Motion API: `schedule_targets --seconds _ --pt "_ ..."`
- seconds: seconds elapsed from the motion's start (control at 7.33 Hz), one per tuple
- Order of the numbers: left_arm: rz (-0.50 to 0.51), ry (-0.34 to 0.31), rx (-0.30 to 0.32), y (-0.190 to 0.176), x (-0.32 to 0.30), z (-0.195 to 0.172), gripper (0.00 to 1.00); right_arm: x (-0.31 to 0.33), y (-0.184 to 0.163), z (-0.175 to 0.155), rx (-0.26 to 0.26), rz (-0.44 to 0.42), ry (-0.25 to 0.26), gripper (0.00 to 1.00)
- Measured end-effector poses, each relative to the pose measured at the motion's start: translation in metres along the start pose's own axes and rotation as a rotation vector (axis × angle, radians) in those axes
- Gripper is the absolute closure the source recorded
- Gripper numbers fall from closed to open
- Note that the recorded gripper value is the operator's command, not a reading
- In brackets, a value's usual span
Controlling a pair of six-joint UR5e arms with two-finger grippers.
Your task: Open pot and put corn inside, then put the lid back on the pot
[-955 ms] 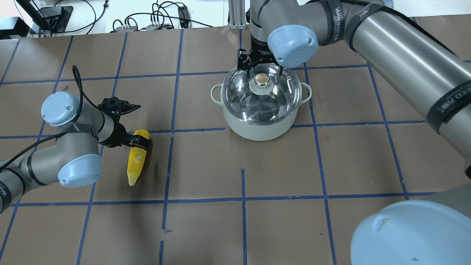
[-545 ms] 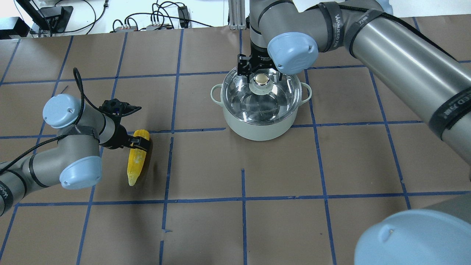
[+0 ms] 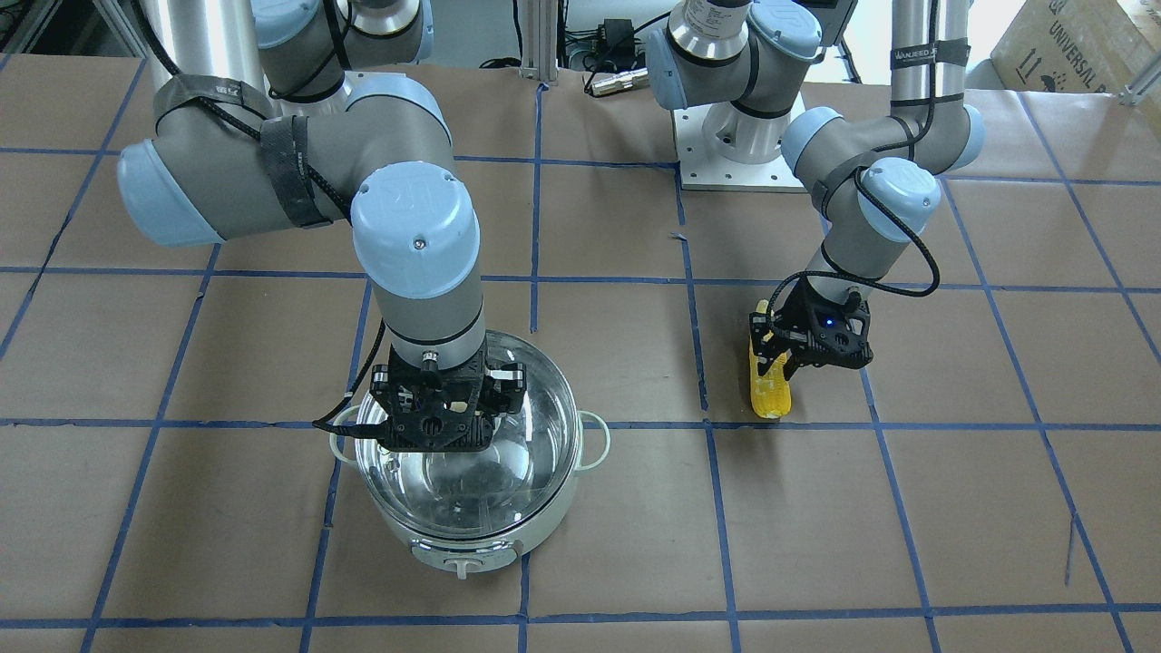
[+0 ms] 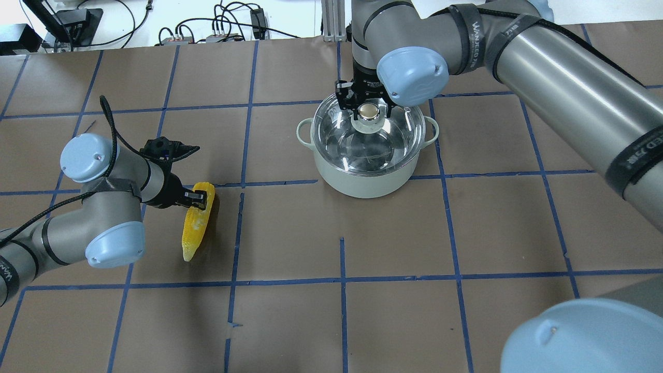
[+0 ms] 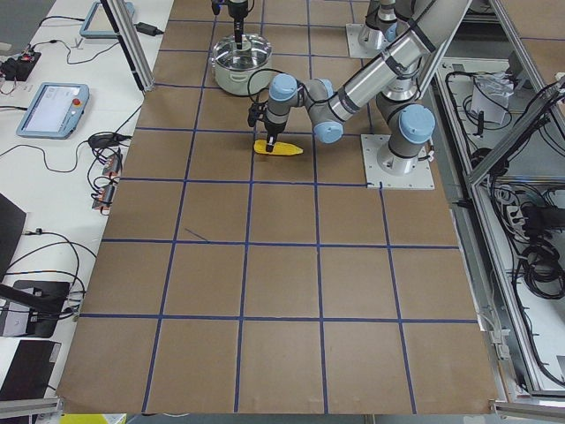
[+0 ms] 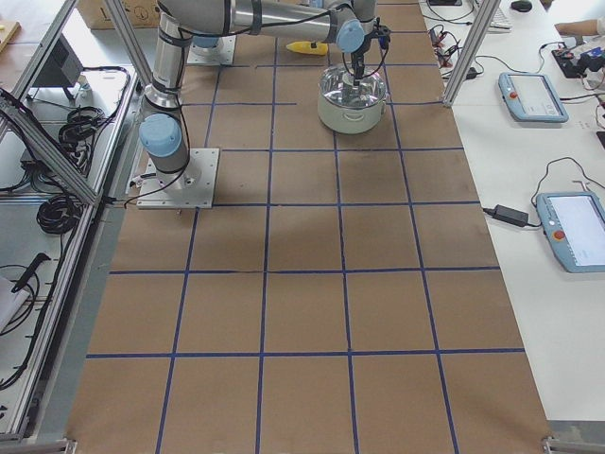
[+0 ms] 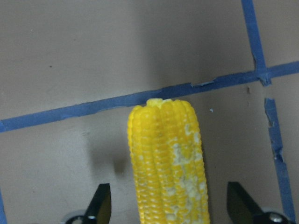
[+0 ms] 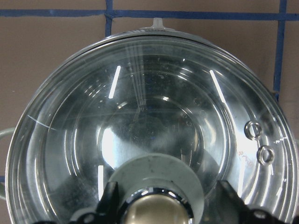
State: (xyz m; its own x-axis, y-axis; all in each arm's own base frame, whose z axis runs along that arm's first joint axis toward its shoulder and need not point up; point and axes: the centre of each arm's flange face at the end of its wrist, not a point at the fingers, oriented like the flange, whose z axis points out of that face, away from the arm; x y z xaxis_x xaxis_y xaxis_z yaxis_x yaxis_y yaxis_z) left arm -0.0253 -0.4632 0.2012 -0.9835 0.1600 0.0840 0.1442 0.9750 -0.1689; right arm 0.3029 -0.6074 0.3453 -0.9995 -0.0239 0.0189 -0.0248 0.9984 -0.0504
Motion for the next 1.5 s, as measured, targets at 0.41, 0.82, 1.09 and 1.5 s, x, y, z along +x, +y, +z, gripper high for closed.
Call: schedule_targets --seconds 0.41,0.82,1.09,1.5 --pt "0.001 -0.025 0.027 -0.005 0.0 -0.016 0.91 0.002 0.003 -0.008 -0.005 0.003 0.001 0.5" --pt "-0.076 -0.047 0.002 -0.01 0.001 -0.052 0.91 0.001 0.004 -0.007 -0.013 0.003 0.001 0.53" --pt "-0.129 -0.059 -0.044 -0.027 -0.003 -0.084 0.91 0.001 0.002 -0.014 -0.01 0.005 0.001 0.53" --pt "-0.193 -0.062 -0.081 -0.053 -0.007 -0.117 0.91 0.003 0.004 -0.059 -0.03 0.005 0.008 0.53"
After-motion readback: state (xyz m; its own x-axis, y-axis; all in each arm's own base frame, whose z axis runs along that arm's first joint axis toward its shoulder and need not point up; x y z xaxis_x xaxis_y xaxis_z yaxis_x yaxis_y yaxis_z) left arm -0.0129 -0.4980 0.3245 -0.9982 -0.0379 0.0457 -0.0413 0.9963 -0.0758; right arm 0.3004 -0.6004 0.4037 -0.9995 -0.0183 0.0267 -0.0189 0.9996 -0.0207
